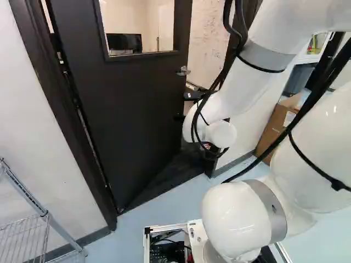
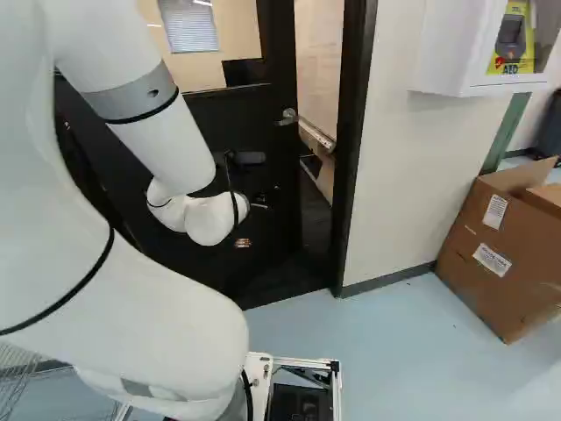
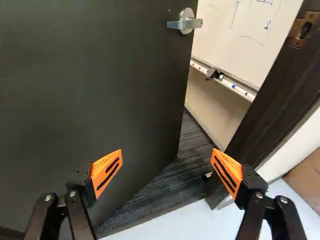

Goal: Open the door and move inside

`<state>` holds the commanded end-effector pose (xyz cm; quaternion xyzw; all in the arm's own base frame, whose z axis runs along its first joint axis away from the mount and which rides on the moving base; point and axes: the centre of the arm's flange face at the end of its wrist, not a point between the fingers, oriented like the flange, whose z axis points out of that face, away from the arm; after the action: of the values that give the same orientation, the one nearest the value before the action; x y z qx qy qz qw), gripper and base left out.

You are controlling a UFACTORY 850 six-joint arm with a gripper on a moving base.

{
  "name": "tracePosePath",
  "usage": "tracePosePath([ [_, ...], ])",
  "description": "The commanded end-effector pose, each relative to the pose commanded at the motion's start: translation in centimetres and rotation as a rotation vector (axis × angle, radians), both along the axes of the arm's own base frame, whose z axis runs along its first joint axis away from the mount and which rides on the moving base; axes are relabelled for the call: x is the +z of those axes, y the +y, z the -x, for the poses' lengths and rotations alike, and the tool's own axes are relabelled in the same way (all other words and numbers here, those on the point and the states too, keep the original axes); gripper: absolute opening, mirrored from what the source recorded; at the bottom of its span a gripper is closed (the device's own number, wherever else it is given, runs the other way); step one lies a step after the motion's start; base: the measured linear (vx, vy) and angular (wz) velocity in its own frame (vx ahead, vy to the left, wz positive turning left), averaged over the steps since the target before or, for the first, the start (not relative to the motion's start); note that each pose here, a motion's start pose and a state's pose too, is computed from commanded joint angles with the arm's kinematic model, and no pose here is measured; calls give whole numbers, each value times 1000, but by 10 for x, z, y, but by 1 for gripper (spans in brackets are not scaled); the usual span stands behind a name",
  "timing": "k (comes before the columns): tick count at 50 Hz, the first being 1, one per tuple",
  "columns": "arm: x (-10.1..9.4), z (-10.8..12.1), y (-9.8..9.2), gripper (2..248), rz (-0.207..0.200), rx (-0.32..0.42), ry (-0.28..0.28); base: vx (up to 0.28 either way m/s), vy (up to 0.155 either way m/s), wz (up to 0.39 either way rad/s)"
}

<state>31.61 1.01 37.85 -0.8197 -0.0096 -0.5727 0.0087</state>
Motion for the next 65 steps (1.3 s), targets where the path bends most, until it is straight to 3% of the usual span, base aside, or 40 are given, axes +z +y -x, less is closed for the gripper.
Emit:
tracePosePath([
  [37,0,0,0,247,0,0,0,109,84,143],
  [65,0,0,0,247,0,0,0,68,13,13],
])
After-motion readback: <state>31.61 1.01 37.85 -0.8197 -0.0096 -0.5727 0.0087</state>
